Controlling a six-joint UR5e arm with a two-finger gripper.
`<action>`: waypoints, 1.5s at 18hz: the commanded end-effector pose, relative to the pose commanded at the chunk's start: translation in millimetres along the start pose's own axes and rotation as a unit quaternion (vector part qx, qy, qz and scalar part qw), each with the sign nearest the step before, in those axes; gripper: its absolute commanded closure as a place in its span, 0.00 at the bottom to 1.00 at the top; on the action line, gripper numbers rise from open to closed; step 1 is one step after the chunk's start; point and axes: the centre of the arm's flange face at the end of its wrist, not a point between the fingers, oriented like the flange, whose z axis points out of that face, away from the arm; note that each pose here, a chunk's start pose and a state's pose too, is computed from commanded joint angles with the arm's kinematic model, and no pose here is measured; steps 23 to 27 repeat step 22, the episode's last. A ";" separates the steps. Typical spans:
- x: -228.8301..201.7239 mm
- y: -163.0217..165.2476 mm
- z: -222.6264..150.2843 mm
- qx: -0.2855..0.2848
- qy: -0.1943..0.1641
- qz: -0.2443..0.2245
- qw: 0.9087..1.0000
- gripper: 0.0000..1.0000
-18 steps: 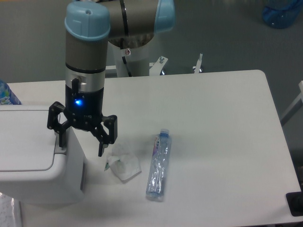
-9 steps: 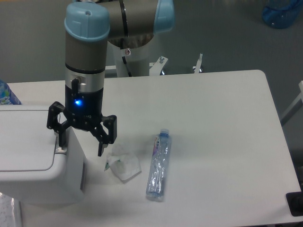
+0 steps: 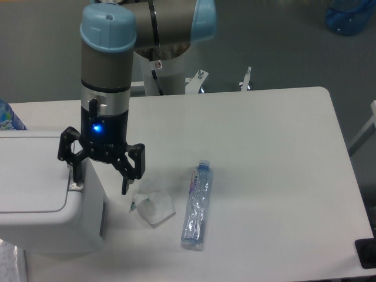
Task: Open the trash can
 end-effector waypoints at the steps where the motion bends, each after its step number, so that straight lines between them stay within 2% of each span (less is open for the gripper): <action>1: -0.2 0.1 1.0 -0.001 0.000 0.000 1.000 0.00; 7: -0.6 -5.0 -3.9 0.005 -0.001 0.000 1.000 0.00; 11: -8.6 -22.0 -29.0 0.030 -0.015 0.006 0.999 0.00; 13: -26.0 -24.5 -37.8 0.033 -0.037 0.001 0.999 0.00; 15: -44.0 -19.2 -41.9 0.017 -0.078 -0.002 0.997 0.00; 19: -66.9 -10.5 -42.0 -0.017 -0.131 0.036 0.991 0.00; 22: -90.6 -0.6 -42.9 -0.040 -0.140 0.045 0.988 0.00; 27: -90.6 -0.6 -42.9 -0.040 -0.140 0.045 0.988 0.00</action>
